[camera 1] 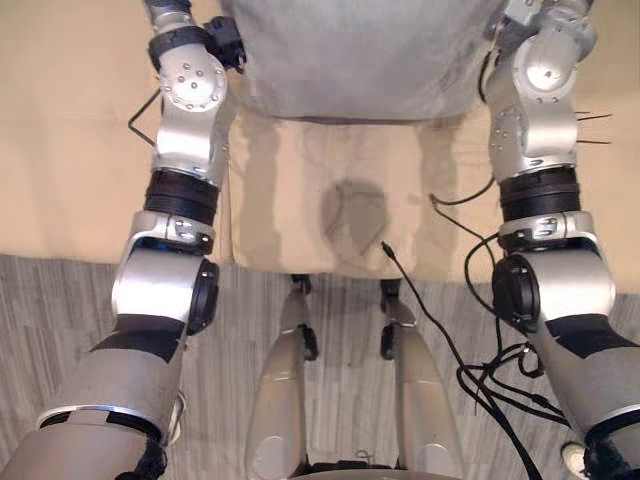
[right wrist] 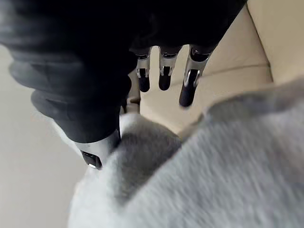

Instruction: Pick up cushions and gather them together orderly.

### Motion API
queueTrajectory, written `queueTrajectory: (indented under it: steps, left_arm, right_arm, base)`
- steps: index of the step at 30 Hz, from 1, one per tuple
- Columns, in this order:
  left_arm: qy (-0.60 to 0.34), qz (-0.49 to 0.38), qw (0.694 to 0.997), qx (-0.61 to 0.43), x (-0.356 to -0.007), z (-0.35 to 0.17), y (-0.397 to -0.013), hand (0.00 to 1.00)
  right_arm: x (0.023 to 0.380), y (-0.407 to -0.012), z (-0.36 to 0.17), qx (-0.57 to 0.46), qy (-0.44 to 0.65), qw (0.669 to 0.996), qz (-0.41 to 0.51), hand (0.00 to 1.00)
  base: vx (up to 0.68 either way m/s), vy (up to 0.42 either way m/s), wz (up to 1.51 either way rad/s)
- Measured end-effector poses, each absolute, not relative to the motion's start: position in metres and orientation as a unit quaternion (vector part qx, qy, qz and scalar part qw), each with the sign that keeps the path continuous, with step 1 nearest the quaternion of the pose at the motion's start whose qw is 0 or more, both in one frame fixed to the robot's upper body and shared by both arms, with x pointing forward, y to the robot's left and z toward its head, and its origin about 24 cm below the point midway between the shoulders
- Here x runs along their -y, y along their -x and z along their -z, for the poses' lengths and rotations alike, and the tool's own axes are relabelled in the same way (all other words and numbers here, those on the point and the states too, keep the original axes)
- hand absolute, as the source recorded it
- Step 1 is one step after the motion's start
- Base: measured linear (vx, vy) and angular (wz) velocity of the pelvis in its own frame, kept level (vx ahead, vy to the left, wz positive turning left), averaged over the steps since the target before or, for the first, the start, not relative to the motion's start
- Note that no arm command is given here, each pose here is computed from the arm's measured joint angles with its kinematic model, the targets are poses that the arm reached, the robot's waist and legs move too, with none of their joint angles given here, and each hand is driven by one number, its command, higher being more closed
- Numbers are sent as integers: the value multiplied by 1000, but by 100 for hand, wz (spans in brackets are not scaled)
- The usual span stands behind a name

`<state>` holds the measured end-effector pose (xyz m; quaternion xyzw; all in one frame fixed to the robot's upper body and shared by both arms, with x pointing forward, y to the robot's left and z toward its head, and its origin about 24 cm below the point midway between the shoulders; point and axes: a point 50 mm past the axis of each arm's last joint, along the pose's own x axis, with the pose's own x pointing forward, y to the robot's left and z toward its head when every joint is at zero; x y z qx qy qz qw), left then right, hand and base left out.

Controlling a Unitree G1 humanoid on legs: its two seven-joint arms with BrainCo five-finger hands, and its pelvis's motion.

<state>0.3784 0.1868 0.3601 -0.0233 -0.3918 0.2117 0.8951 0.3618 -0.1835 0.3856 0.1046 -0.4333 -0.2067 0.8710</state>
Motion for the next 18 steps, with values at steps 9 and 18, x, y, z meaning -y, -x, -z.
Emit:
queueTrajectory:
  steps: [9, 18]
  left_arm:
    - [39, -229, 892, 388, -252, -332, -359, 0]
    - [15, -168, 980, 102, -235, -78, -297, 0]
  right_arm:
    - [238, -323, -375, 490, -104, 840, 206, 0]
    - [265, -286, -127, 197, -30, 953, 227, 0]
  base:
    - [16, -62, 14]
    - [39, -73, 7]
